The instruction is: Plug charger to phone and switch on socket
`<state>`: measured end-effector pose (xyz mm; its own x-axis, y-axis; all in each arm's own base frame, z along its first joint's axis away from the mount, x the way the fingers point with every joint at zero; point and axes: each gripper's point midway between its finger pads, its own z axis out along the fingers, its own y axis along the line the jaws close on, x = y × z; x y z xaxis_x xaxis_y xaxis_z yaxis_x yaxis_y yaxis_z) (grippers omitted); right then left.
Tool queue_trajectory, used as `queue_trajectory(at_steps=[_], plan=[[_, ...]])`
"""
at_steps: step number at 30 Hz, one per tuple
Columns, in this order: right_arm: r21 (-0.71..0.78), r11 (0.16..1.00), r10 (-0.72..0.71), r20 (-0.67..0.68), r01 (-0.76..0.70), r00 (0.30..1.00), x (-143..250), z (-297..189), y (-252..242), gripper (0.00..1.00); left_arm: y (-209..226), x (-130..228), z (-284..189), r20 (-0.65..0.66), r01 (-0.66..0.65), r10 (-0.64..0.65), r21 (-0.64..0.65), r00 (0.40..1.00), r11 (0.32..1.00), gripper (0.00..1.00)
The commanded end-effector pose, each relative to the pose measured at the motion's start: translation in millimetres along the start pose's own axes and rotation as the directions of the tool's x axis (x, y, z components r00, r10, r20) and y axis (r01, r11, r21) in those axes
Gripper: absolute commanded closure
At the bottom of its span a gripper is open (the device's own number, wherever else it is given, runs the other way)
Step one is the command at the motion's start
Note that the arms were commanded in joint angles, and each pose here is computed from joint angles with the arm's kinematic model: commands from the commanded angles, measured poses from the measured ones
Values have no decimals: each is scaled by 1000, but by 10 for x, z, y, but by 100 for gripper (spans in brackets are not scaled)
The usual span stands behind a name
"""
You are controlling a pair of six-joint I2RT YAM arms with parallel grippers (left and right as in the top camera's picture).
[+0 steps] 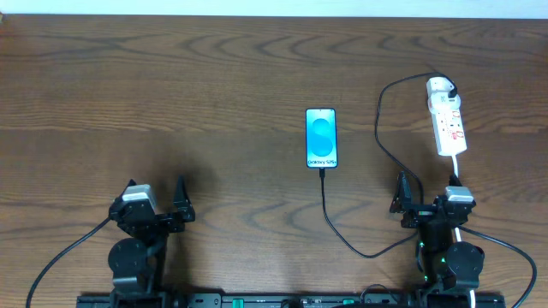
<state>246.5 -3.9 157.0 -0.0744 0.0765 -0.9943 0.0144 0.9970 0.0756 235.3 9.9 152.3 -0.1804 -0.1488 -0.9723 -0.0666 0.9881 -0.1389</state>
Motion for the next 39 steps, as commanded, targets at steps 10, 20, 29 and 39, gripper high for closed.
queue_trajectory(at_steps=[10, 20, 29, 39], plan=[[16, 1000, -12, 1, 12, 1000, 2, -3, -34, 1, 63, -20, 28, 32, -46, 47, -32, 998, 998, 4], [16, 1000, -12, 1, 12, 1000, 2, -3, -34, 1, 77, 93, 109, 52, -53, 55, -29, 997, 998, 3], [16, 1000, -12, 1, 12, 1000, 2, -3, -34, 1, 81, 121, 110, 40, -53, 55, -30, 998, 998, 4], [16, 1000, -12, 1, 12, 1000, 2, -3, -34, 1, 81, 122, 110, 40, -53, 54, -30, 998, 998, 3]])
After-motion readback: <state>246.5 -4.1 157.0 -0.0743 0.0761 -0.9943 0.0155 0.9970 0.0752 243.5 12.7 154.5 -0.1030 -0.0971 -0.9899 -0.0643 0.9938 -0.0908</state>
